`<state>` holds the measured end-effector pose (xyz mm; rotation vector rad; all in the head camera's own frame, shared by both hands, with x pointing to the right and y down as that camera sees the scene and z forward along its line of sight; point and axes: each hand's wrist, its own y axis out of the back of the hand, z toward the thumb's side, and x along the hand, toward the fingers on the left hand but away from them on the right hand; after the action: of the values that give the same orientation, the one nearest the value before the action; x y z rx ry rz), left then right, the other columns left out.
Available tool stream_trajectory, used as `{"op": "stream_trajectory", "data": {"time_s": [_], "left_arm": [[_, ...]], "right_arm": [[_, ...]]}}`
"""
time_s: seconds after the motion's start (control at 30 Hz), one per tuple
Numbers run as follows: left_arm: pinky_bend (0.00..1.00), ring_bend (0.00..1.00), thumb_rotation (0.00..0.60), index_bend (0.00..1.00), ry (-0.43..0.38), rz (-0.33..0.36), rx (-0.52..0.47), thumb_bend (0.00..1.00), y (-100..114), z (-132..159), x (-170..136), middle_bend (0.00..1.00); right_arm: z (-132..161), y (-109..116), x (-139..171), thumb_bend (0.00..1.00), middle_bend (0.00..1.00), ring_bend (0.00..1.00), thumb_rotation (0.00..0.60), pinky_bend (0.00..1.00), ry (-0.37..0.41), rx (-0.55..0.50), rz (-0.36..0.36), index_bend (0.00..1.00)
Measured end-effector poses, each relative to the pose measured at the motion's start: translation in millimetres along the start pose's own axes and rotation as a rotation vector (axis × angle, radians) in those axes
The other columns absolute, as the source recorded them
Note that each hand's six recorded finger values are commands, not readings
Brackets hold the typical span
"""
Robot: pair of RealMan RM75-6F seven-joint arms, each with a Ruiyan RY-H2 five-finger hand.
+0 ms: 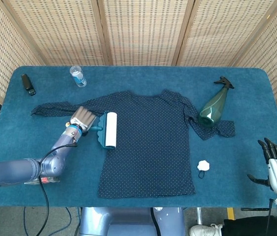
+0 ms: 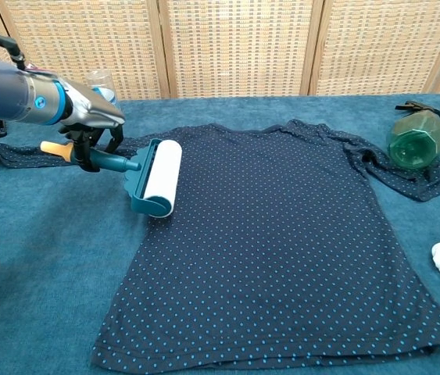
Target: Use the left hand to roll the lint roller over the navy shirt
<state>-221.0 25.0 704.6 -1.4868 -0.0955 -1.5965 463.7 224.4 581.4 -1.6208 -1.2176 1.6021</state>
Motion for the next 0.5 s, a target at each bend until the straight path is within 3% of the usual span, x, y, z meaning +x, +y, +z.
{"op": "stream_trajectory", "data": {"time_s": [0.5], "left_arm": [[0.63, 0.73, 0.6, 0.85, 0.007, -0.005, 0.124, 0.49, 21, 33, 7, 0.89]], "right_arm": [[-5, 2, -1, 0.05, 0.0, 0.0, 0.6, 0.0, -0.005, -0.028, 0.002, 0.0]]}}
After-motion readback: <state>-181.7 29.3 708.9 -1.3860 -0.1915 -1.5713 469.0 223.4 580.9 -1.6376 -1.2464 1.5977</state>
